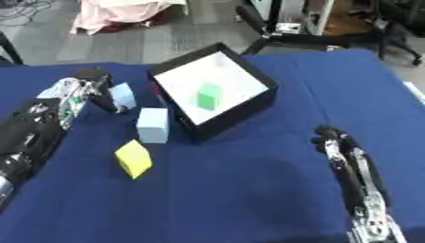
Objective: Pick up objects on the table and place them in the box.
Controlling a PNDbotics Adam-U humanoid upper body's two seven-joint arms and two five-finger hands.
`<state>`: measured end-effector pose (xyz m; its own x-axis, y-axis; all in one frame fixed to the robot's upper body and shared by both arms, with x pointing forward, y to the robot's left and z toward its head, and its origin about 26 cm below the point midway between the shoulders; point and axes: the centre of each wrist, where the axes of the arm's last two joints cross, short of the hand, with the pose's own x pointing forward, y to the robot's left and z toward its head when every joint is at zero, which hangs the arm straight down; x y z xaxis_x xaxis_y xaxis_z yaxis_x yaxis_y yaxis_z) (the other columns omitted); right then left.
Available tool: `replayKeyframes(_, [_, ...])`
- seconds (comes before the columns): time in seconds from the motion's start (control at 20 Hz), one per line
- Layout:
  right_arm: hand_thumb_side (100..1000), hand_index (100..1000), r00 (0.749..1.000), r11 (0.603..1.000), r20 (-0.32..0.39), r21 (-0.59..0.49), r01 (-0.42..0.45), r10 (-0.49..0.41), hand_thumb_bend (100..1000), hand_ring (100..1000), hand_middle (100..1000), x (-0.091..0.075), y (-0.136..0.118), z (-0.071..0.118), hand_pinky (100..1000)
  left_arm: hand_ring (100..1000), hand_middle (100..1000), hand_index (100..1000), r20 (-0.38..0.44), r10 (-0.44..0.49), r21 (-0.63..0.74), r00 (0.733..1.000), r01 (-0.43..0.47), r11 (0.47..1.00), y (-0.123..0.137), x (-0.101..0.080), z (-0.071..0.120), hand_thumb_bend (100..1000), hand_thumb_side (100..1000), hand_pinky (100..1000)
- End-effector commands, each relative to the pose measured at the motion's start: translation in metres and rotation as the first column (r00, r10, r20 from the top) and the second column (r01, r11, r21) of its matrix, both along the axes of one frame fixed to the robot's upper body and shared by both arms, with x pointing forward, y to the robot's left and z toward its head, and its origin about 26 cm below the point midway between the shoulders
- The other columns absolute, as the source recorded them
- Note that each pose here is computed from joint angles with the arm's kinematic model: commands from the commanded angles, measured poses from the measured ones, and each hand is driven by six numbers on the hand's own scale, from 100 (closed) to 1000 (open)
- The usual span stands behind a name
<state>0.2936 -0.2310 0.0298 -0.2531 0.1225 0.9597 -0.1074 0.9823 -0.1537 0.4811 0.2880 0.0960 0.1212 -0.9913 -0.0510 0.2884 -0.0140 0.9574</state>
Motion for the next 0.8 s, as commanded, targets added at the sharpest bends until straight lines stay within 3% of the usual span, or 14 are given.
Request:
replayKeyframes(0.05, [737, 792, 1.0, 1.0, 0.027, -0.003, 0.003, -0.003, 100, 763, 748, 0.003, -0.002, 0.008, 808, 435, 401, 573, 0.112, -0.003, -0.007, 0.994, 0.004, 1.0, 0.006, 0.005, 0.025, 438, 351, 647])
replayKeyframes(0.25, [739, 792, 1.0, 1.0, 0.023, -0.005, 0.002, -0.002, 100, 763, 748, 0.002, -0.002, 0.007, 808, 433, 395, 563, 0.249, -0.043, -0.026, 0.967, 0.051, 0.998, 0.001, 0.01, 0.067, 456, 370, 651])
replayKeyframes(0.45, [738, 792, 1.0, 1.0, 0.02, -0.008, -0.001, 0.001, 100, 763, 748, 0.002, -0.003, 0.006, 808, 442, 404, 572, 0.345, -0.145, -0.003, 0.927, 0.156, 0.988, -0.026, 0.011, 0.102, 466, 387, 659])
replayKeyframes(0.6, [740, 792, 1.0, 1.0, 0.021, -0.007, -0.003, 0.003, 100, 763, 748, 0.002, -0.002, 0.007, 808, 459, 421, 589, 0.343, -0.242, 0.007, 0.908, 0.255, 0.967, -0.056, 0.009, 0.104, 476, 398, 667])
replayKeyframes(0.8, [740, 792, 1.0, 1.0, 0.023, -0.004, -0.009, 0.009, 100, 763, 748, 0.003, 0.0, 0.007, 808, 478, 449, 617, 0.271, -0.342, 0.013, 0.9, 0.352, 0.936, -0.092, 0.007, 0.084, 497, 402, 673])
